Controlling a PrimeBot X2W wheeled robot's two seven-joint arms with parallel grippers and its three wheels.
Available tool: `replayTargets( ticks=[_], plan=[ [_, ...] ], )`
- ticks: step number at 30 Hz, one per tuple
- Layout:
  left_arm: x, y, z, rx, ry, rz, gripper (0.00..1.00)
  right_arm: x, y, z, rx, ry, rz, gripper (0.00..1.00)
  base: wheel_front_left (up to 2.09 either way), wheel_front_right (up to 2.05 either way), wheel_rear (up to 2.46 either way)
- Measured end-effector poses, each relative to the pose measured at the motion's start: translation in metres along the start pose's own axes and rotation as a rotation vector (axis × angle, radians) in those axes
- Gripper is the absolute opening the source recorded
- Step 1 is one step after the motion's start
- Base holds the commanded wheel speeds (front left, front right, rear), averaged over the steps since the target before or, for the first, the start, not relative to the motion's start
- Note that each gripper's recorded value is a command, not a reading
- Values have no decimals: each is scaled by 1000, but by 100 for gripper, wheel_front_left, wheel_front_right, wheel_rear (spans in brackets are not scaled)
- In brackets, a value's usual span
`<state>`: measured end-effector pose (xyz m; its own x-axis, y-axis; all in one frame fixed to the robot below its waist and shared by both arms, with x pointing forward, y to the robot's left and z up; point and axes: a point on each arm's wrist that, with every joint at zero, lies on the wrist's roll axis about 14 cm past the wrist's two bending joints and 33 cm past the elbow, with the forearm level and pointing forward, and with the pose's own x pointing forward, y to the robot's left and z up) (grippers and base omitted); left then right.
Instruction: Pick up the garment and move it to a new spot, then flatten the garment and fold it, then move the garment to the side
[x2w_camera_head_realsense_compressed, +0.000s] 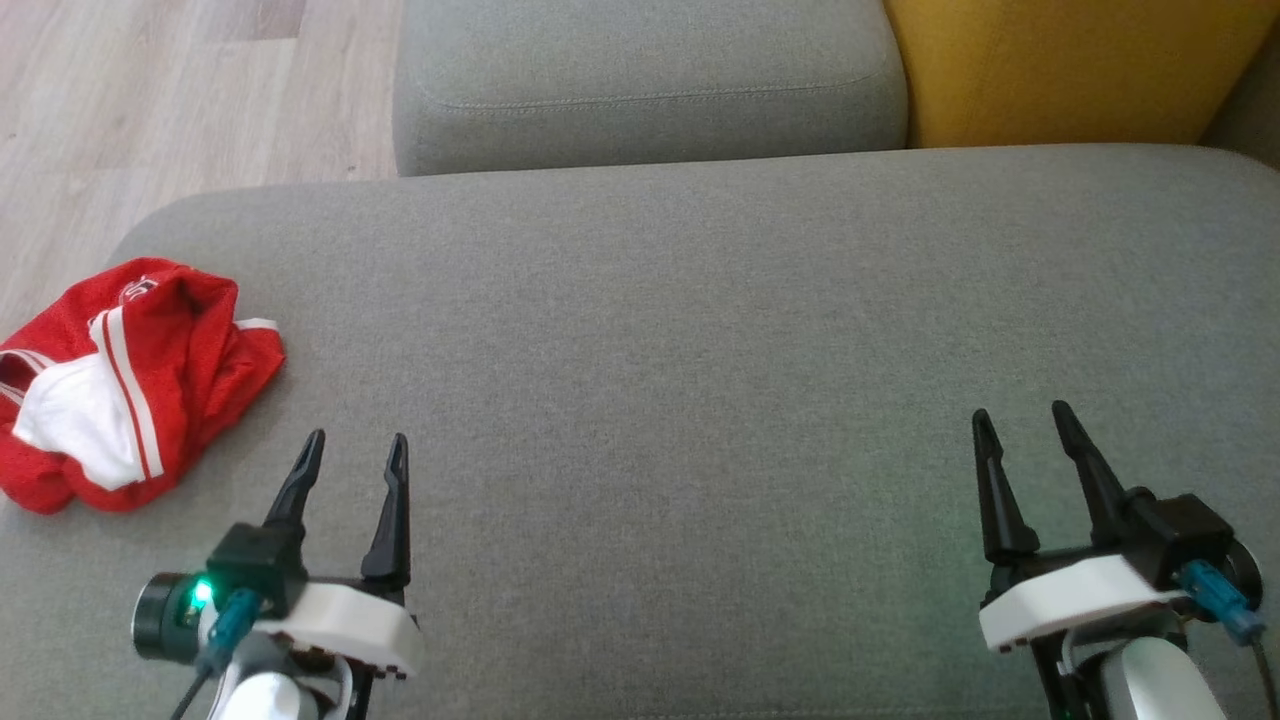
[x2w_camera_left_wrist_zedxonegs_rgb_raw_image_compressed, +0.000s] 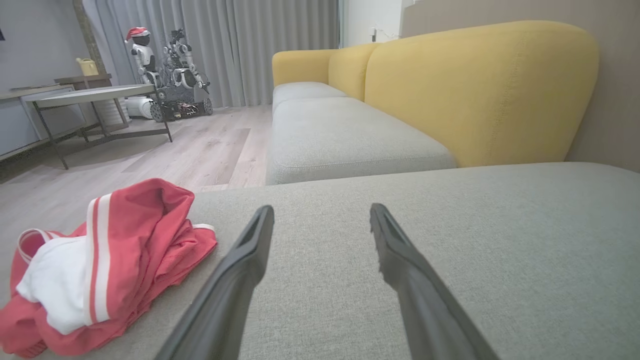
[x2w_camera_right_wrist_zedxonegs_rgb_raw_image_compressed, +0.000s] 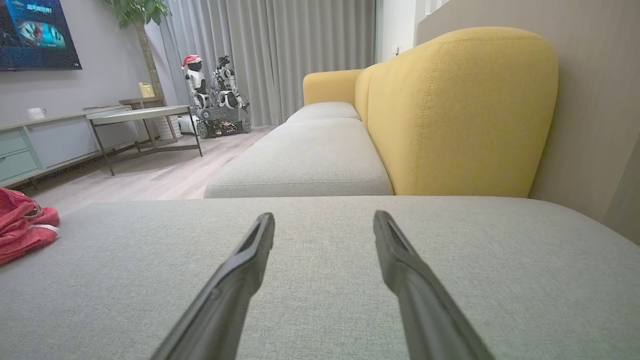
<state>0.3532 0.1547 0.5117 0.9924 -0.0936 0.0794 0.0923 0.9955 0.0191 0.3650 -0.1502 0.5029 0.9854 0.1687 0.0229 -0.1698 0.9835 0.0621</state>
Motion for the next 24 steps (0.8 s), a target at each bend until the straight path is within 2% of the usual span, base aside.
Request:
replayTargets(
  ticks=[6,16,24],
  plan=[
    [-2,-1,-5,25,9,-5,100,-1,-3,1,-26,-7,-8,100,0,0,0],
    [-9,4,-27,-23,80,21,100,-6,-9,-7,51,17,-49,100,0,0,0],
    [-10,9,-32,-30,96,37,100,-6,-9,-8,55,23,-51,100,0,0,0]
  ],
)
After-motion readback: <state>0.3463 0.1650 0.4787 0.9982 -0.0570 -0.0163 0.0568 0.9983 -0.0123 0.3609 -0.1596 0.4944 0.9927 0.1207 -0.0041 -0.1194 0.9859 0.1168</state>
